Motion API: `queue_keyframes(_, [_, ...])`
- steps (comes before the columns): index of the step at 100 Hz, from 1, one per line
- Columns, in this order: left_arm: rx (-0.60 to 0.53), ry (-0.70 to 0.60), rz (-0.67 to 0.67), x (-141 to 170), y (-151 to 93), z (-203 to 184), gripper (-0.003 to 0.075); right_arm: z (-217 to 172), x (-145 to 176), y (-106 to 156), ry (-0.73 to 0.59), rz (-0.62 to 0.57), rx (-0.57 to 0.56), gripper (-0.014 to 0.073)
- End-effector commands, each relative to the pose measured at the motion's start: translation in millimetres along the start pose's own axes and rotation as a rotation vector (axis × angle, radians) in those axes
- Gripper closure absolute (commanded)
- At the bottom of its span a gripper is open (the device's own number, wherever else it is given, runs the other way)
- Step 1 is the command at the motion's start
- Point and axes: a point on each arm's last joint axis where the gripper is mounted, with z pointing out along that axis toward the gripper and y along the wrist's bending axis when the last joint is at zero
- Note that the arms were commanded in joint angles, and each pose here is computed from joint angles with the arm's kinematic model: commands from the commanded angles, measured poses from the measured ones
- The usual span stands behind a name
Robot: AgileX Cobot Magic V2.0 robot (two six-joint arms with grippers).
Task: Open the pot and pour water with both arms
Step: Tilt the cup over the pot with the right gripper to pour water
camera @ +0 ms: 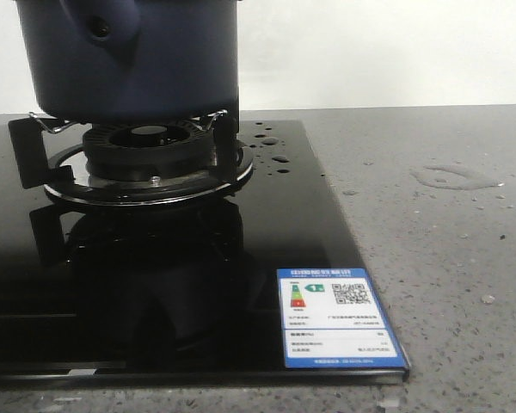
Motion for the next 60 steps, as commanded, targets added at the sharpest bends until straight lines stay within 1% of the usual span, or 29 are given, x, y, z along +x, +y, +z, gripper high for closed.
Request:
queue_keyframes(1, [-0.018,-0.098,-0.037,-20.8,-2.2,-4.2,0.0428,-14.6,-9.6,-29.3,-0.062,-0.138,0.115,0.0318])
queue_keyframes(15, [-0.016,-0.097,-0.036,-20.7,-2.3,-4.2,0.0428,-12.2,-4.8,-27.1,0.0,-0.327,0.105,0.0318])
queue_keyframes(28, [-0.014,-0.097,-0.036,-20.7,-2.5,-4.2,0.0428,-12.4,-1.1,-29.9,0.025,-0.434,0.115,0.0318])
queue_keyframes(38, [-0.014,-0.097,-0.036,-20.7,-2.5,-4.2,0.0428,-13.4,-0.9,-35.5,0.043,-0.609,0.141,0.0318])
queue_keyframes(43, [-0.014,-0.096,-0.035,-20.6,-2.5,-4.2,0.0428,-14.5,-2.0,-40.5,0.045,-0.641,0.159,0.0318])
queue_keyframes(51, [-0.014,-0.096,-0.035,-20.6,-2.5,-4.2,0.0428,-17.1,-5.1,-50.6,0.033,-0.645,0.193,0.0318])
queue_keyframes(60, [-0.014,-0.096,-0.035,-20.6,-2.5,-4.2,0.0428,-20.0,-6.7,-61.2,0.041,-0.68,0.228,0.0318])
